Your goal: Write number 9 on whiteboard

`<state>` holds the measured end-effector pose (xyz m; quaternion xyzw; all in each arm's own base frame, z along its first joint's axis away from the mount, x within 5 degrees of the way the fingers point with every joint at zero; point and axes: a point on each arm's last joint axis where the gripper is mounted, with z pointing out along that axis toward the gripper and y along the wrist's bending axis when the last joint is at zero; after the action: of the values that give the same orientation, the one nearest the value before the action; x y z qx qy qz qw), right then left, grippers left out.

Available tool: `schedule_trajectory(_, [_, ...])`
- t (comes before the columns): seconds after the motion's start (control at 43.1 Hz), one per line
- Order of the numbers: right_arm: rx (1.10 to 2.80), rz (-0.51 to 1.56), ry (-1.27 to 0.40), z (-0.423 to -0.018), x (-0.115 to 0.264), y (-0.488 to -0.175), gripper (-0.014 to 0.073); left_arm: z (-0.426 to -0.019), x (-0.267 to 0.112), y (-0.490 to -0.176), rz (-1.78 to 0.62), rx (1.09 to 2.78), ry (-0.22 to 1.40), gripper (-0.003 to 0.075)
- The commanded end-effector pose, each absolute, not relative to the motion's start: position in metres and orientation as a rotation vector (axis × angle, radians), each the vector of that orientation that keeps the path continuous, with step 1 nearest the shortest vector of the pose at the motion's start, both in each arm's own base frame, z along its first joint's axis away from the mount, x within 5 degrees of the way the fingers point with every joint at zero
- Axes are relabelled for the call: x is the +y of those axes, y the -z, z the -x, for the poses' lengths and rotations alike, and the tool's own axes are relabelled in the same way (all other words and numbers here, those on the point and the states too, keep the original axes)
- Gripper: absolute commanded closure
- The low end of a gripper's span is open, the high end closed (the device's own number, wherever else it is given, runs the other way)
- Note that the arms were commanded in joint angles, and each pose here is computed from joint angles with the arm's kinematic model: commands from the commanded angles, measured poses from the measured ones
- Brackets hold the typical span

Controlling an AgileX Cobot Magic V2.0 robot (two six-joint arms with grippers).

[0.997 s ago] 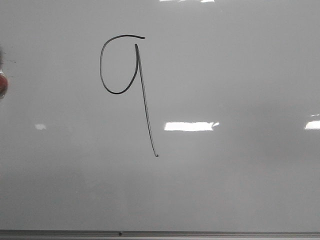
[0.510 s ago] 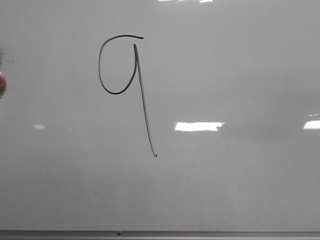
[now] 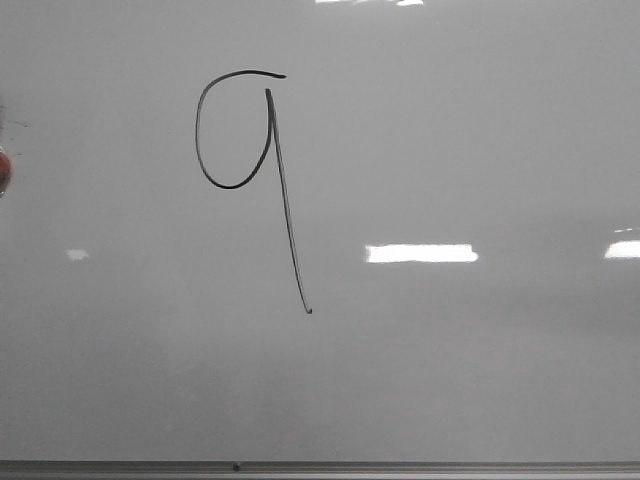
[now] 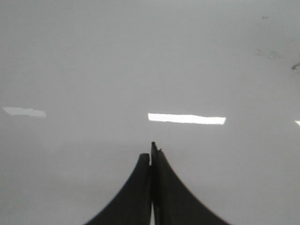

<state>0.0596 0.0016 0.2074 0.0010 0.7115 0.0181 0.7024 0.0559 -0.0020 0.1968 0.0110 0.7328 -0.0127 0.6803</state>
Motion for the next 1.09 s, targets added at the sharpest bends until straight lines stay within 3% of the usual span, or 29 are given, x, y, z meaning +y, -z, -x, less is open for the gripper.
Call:
schedule_trajectory(0.0, [1.531,-0.022,-0.011,-0.058,0.0,-0.207,0.0654,-0.055,-0.002,-0.205,-0.009,1.541,0.037,0.0739])
schedule_trajectory(1.066, [1.591,-0.02,-0.014,-0.055,0.0,-0.197,0.0654,-0.055,-0.002,-0.205,-0.009,1.541,0.037,0.0739])
